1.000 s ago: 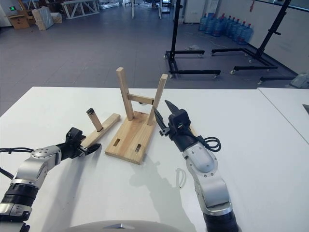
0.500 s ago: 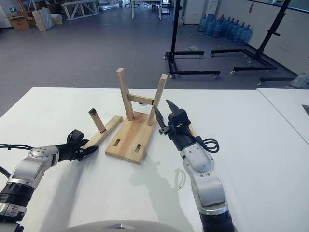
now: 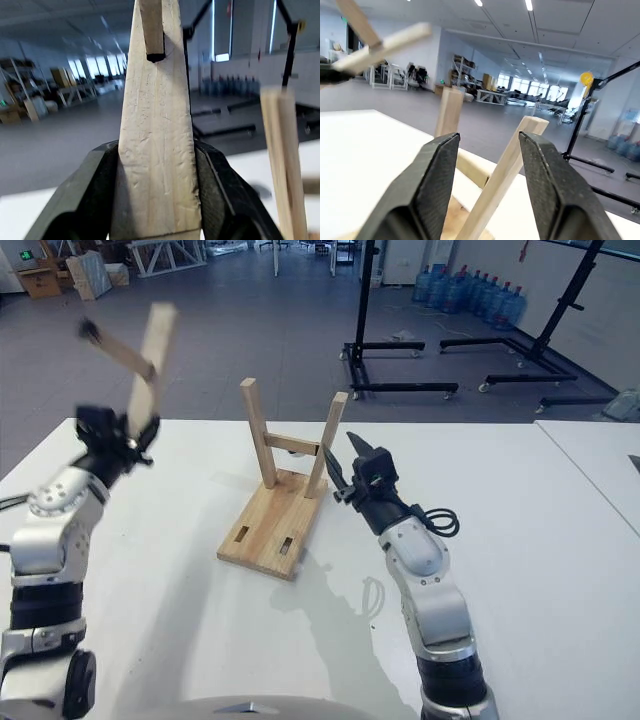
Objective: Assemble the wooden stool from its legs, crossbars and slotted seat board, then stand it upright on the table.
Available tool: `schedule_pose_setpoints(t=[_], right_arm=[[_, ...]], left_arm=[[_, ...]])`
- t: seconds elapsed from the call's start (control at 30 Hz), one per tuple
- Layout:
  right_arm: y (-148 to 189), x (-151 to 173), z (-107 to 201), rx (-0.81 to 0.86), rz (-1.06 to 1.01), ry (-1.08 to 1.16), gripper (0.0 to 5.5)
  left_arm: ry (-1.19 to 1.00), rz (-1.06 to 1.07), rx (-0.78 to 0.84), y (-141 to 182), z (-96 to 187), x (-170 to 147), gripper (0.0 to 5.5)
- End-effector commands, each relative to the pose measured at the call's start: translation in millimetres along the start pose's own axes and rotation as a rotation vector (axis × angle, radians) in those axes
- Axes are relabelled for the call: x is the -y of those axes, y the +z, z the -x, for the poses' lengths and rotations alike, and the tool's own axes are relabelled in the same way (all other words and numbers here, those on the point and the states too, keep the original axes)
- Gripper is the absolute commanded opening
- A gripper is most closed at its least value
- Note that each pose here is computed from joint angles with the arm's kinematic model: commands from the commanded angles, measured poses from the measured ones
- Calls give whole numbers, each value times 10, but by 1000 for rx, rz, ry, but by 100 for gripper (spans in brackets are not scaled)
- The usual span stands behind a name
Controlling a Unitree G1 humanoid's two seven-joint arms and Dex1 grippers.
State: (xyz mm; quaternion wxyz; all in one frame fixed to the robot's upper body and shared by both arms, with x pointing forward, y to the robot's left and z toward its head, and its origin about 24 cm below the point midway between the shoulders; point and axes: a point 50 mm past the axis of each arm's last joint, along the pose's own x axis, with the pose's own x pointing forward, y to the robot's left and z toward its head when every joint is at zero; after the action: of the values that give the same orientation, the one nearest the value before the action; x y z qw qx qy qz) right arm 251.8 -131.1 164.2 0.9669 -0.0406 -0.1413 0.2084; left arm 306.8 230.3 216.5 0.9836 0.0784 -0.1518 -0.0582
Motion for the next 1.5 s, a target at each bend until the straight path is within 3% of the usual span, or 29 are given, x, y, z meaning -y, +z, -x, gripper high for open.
schedule_pose_setpoints(t=[0.03,0.13,0.3,0.87,1.07,1.5], right_arm=[[284,196,-119,51,-295,29,217],[527,162,-128,135,-613,183,217],[613,154,-67,173,-900,236,217],[605,271,-151,199,-987,48,217],[612,228,-102,243,-1050,56,117],[574,277,-43,317,-1059,-14,99]], left_arm=[[-145,-97,266,640,-93,240,201],[-395,-229,239,509,-47,569,201],[-653,-261,204,187,106,954,201],[-848,-287,185,-34,378,1270,201],[-851,-276,171,-42,364,1278,201],[-1001,-4,-3,-29,426,1099,201]])
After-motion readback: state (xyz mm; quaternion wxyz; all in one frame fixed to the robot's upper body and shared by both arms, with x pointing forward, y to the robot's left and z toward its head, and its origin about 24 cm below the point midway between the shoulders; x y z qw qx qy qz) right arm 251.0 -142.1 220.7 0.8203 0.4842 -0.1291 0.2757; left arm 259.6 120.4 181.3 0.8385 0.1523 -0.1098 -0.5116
